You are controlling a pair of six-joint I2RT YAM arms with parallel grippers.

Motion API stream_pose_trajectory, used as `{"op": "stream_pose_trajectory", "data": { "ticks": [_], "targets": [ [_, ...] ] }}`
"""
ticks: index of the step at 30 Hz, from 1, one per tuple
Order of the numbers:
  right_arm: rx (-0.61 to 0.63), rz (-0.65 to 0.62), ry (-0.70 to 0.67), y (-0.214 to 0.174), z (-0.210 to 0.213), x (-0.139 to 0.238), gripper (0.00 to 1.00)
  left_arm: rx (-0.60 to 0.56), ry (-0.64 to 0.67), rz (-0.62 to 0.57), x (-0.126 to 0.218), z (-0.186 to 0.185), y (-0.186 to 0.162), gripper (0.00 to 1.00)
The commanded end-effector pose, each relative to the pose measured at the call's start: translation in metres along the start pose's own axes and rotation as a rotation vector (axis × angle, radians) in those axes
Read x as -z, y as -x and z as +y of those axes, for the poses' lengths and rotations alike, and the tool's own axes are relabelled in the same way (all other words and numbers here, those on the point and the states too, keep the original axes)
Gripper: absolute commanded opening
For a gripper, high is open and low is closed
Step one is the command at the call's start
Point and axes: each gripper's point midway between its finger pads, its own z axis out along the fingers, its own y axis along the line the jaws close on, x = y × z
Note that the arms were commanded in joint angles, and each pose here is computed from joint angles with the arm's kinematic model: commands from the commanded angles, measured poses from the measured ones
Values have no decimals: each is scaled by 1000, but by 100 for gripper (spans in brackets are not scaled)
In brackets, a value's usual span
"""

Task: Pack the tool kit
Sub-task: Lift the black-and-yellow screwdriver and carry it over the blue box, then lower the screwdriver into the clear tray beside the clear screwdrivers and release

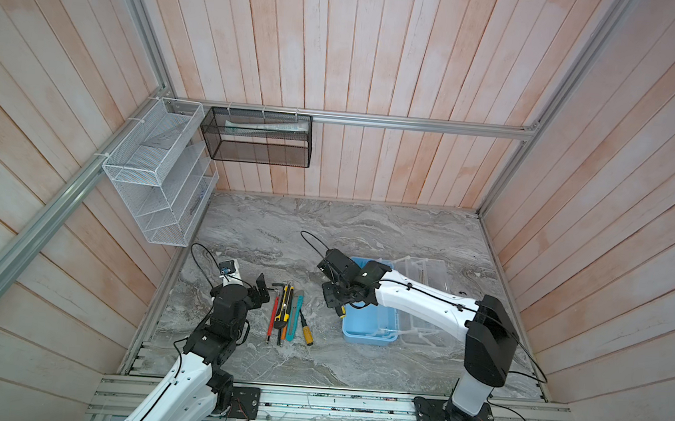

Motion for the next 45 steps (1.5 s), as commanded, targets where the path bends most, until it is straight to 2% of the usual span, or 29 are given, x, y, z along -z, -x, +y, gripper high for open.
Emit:
{"op": "stream_pose_trajectory", "data": {
  "ticks": [1, 10, 18, 26, 32, 38, 45],
  "targets": [
    [-16, -43, -76, 9, -42, 26, 0, 11, 1, -30, 2, -1, 12, 100],
    [-136, -83, -249, 9, -148, 75, 0, 13, 5, -31, 1, 0, 12, 100],
    [-274, -102, -388, -12, -223, 102, 0, 0, 12, -3, -5, -3, 10, 100],
    [-312, -71, -521, -33, -263, 109, 0, -9, 11, 12, -8, -5, 9, 100],
    [-332, -68, -519, -40, -273, 104, 0, -8, 6, 5, -7, -5, 9, 100],
    [-334, -50, -461, -47, -267, 87, 0, -7, 5, 6, -7, -5, 9, 100],
    [-336, -18, -467, -58, -269, 75, 0, -7, 5, 5, -6, -5, 9, 100]
  ]
}}
